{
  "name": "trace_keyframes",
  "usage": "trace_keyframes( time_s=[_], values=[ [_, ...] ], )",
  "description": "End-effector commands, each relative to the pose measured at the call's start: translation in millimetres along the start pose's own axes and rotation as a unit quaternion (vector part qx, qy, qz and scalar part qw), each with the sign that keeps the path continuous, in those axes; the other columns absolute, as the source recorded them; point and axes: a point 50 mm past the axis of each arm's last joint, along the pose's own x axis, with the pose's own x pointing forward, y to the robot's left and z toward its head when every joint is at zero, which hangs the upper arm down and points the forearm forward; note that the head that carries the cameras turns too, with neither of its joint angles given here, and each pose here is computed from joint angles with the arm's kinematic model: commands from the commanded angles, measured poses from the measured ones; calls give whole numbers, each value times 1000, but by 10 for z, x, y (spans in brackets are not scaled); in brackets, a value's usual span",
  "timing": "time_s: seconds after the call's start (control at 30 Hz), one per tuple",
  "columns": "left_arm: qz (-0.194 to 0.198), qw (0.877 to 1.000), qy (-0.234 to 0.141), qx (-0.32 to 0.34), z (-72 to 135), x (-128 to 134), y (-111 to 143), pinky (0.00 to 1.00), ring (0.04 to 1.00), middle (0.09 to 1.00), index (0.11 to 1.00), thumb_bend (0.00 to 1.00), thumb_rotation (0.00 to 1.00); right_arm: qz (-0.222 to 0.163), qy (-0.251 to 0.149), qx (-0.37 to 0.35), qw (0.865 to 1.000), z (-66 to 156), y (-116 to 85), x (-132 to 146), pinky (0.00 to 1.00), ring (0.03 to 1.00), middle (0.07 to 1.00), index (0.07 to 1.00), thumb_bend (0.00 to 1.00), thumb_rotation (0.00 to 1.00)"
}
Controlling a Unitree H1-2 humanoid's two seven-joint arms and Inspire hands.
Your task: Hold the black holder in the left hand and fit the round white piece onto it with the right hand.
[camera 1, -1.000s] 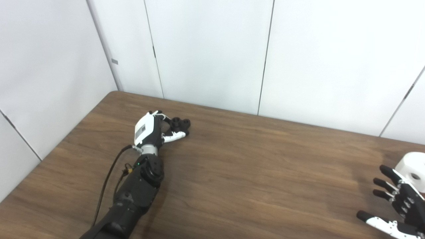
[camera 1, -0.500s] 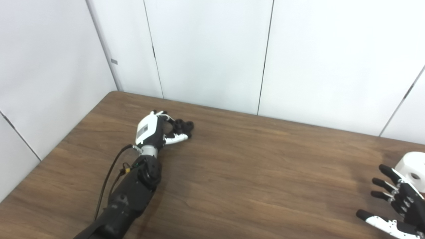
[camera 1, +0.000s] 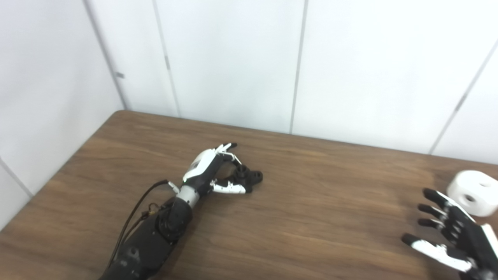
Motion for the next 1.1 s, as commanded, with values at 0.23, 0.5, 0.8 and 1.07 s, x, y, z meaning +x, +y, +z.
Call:
trace_keyframes(
  time_s=[0.23,0.5,0.8,1.07],
  values=[
    [-134,987,-82,-29,587,42,-797,1000,1000,965,482,524,59,-8,-69,-14,998,290,72,123,635,797,874,819,755,210],
    [-189,976,-105,-27,752,36,-1203,1000,1000,967,482,524,59,-8,-77,-19,997,420,205,155,656,822,903,849,704,197],
    [-212,971,-112,-15,775,18,-1431,1000,1000,965,481,524,59,-9,-78,-19,997,437,215,180,680,820,911,849,716,211],
    [-229,967,-112,-2,771,33,-1469,1000,1000,967,481,523,58,-5,-80,-18,997,484,210,186,694,830,919,854,707,198]
  ],
)
